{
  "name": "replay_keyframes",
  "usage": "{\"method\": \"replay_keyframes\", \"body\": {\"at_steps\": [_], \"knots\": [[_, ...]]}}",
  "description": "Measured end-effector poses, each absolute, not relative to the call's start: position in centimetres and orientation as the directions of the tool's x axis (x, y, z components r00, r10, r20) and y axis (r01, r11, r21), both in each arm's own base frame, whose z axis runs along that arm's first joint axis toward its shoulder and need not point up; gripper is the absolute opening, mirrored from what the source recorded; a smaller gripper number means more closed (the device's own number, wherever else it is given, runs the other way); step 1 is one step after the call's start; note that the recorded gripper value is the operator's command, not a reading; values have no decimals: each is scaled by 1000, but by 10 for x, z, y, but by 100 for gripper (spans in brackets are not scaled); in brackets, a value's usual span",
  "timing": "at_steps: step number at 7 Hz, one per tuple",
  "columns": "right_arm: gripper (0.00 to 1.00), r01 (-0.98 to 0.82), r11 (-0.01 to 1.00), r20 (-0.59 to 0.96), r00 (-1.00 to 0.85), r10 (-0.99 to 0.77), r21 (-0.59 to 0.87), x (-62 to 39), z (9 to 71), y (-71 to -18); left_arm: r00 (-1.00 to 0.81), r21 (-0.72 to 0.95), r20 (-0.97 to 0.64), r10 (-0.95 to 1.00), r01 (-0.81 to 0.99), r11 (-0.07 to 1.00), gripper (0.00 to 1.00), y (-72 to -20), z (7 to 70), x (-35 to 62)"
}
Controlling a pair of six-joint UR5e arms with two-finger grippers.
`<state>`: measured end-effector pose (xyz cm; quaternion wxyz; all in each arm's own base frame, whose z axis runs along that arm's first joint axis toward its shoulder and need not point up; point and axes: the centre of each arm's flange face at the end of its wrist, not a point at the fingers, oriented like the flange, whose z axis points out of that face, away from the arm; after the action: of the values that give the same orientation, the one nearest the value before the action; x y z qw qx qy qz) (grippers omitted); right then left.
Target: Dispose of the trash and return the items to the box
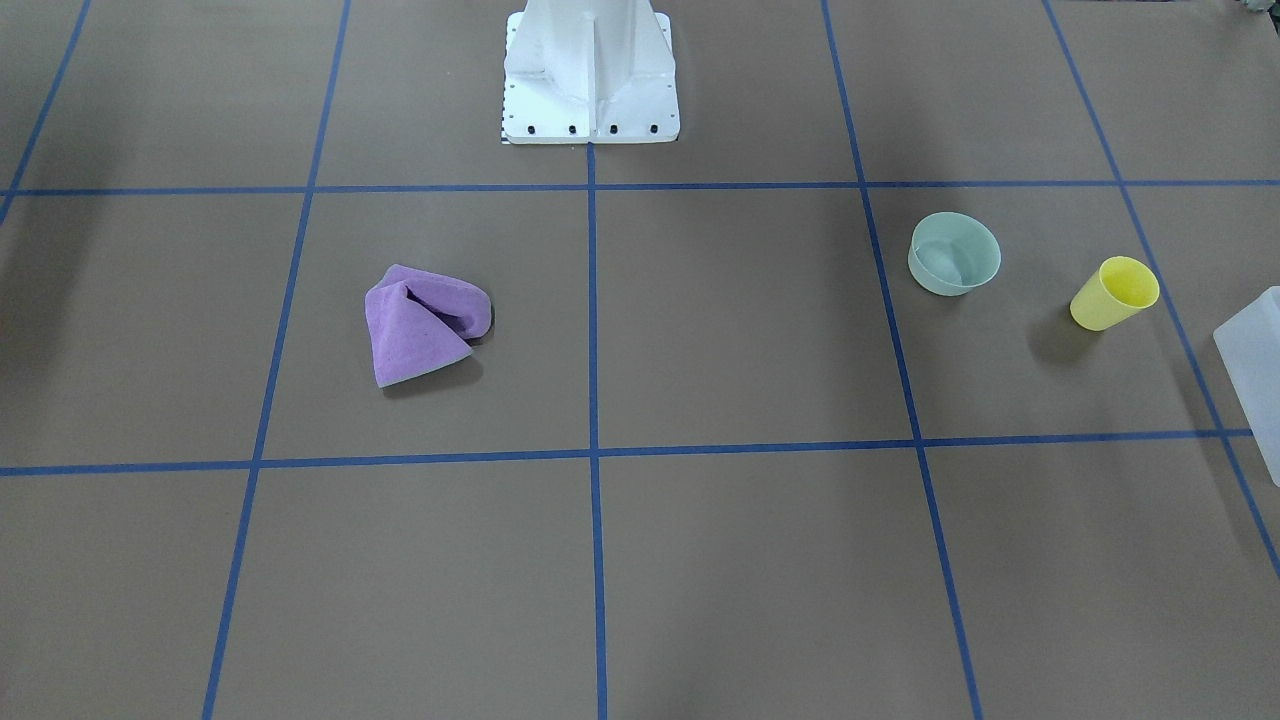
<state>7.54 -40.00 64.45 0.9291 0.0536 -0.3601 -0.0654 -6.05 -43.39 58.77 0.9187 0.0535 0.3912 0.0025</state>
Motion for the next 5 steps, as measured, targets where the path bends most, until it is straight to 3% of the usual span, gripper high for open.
{"method": "replay_keyframes", "body": {"at_steps": [5], "knots": [[100,84,985,666,727,-166,154,75,642,-400,692,100,-721,44,40,994,98,-434,587,-60]]}}
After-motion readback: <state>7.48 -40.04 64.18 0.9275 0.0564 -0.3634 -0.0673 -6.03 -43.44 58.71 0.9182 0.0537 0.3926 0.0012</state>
